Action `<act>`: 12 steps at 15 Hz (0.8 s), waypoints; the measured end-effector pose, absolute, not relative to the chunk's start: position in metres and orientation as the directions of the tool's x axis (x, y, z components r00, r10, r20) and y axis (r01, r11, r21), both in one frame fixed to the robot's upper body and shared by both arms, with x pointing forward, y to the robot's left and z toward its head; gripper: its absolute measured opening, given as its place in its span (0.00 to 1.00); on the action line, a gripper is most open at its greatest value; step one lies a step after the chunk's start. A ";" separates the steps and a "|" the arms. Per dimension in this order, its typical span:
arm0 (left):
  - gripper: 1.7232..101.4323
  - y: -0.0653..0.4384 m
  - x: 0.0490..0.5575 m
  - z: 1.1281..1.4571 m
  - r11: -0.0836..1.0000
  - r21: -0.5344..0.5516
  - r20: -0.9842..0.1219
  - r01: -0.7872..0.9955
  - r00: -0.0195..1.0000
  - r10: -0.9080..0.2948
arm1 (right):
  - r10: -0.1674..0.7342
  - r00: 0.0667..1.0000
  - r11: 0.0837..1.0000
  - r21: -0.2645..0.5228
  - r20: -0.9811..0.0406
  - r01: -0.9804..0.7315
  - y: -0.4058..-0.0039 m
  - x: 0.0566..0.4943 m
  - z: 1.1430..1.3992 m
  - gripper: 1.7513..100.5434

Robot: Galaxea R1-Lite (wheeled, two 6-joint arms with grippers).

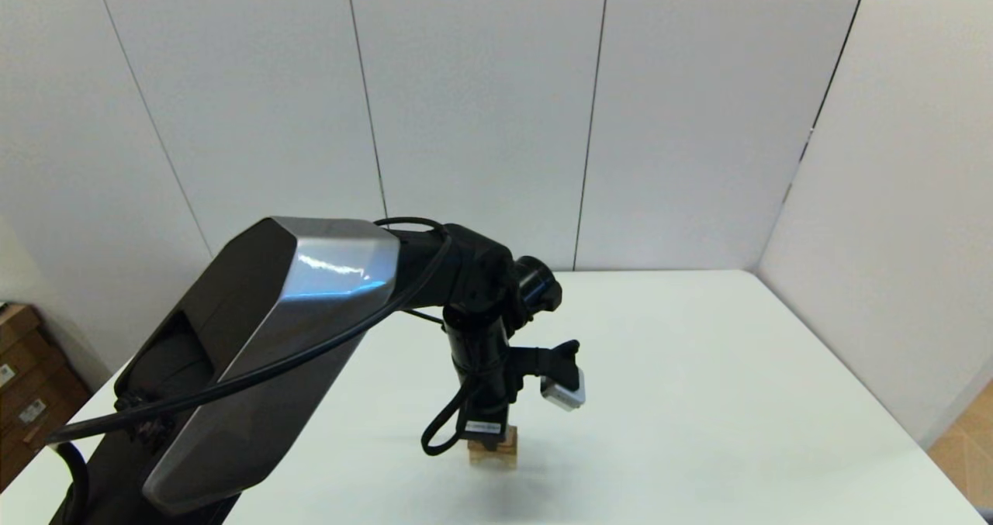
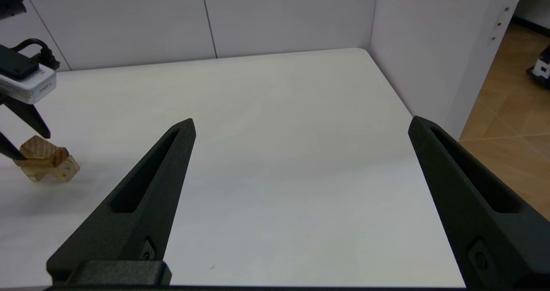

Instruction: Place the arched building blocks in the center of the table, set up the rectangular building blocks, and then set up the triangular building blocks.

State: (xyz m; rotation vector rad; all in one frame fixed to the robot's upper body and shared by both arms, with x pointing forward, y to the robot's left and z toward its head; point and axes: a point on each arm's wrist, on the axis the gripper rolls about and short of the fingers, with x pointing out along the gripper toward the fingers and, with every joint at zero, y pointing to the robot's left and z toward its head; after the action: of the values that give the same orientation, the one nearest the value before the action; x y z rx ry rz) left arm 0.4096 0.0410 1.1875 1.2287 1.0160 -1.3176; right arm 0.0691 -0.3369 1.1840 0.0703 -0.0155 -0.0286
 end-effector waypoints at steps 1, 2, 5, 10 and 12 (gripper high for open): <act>0.53 0.041 0.410 1.187 -0.121 0.059 -0.991 0.991 0.043 -0.128 | -0.029 0.999 0.997 0.070 0.014 0.028 -0.337 0.069 1.184 0.97; 0.58 0.041 0.410 1.187 -0.122 0.059 -0.991 0.991 0.043 -0.130 | -0.029 0.999 0.997 0.070 0.014 0.028 -0.337 0.069 1.184 0.97; 0.71 0.041 0.410 1.190 -0.114 0.066 -0.990 0.991 0.050 -0.135 | -0.029 0.999 0.997 0.070 0.014 0.028 -0.337 0.069 1.184 0.97; 0.82 0.070 0.417 1.238 0.019 0.138 -0.971 0.990 0.139 -0.195 | -0.029 0.999 0.997 0.071 0.014 0.028 -0.337 0.069 1.184 0.97; 0.86 0.095 0.415 1.277 0.119 0.178 -0.953 0.977 0.202 -0.226 | -0.029 0.999 0.997 0.070 0.014 0.028 -0.337 0.069 1.184 0.97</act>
State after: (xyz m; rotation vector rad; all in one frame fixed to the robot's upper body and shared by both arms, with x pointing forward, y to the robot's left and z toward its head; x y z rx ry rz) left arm 0.4146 0.0952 1.2771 1.0498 0.9411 -1.1024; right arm 0.0691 -0.3369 1.1840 0.0703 -0.0155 -0.0282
